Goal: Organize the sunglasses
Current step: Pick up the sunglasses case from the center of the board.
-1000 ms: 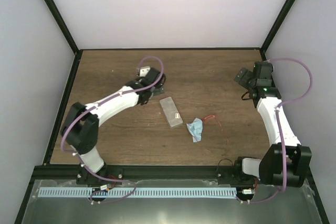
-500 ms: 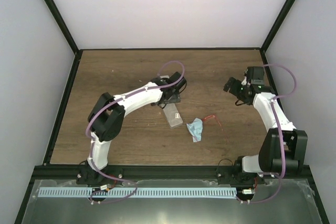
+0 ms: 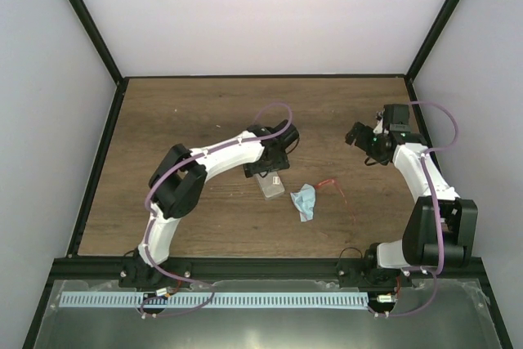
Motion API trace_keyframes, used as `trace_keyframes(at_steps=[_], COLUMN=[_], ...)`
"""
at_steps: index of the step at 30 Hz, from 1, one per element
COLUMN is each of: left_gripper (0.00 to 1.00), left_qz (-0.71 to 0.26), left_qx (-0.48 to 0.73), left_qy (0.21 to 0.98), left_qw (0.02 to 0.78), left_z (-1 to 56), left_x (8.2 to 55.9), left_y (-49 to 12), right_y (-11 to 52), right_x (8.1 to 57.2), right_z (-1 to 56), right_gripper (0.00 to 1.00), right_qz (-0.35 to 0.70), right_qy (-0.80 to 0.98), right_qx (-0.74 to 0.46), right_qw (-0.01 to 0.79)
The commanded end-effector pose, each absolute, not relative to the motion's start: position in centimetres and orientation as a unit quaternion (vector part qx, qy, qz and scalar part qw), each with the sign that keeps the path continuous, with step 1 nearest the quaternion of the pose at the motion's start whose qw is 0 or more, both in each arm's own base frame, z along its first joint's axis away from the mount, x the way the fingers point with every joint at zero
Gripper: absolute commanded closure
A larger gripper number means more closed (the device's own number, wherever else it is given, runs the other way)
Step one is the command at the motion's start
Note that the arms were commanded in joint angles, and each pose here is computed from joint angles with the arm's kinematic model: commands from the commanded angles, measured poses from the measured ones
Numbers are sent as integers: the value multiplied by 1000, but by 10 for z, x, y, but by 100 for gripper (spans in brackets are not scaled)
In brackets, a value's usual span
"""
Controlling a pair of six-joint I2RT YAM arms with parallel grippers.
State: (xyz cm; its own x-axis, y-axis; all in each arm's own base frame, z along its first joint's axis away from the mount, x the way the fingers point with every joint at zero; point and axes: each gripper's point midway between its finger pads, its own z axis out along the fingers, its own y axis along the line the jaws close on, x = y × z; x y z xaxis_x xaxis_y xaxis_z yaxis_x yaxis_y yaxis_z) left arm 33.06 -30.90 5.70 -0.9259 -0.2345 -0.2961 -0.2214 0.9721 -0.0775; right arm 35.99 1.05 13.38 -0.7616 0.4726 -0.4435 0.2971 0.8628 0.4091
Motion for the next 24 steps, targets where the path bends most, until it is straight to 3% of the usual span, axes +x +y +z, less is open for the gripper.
trace_keyframes(at_steps=[1, 11, 18, 19, 22, 24], left_gripper=[9, 46, 52, 50, 21, 12], left_qz=[-11, 1, 2, -4, -14, -22], left_qx=[-126, -109, -84, -82, -72, -65], left_qy=[984, 986, 982, 982, 982, 980], left_qw=[128, 128, 167, 168, 172, 188], left_z=[43, 41, 67, 69, 75, 87], left_x=[320, 321, 338, 339, 340, 342], left_y=[-313, -310, -307, -310, -314, -313], right_y=[17, 21, 42, 47, 71, 89], right_x=[358, 358, 359, 359, 362, 364], right_z=[130, 129, 130, 130, 130, 133], right_gripper=[0, 0, 0, 0, 0, 0], right_qz=[170, 181, 190, 190, 188, 186], right_qy=[929, 929, 933, 935, 942, 946], right_qx=[196, 193, 167, 161, 133, 114], right_qw=[265, 258, 254, 252, 243, 240])
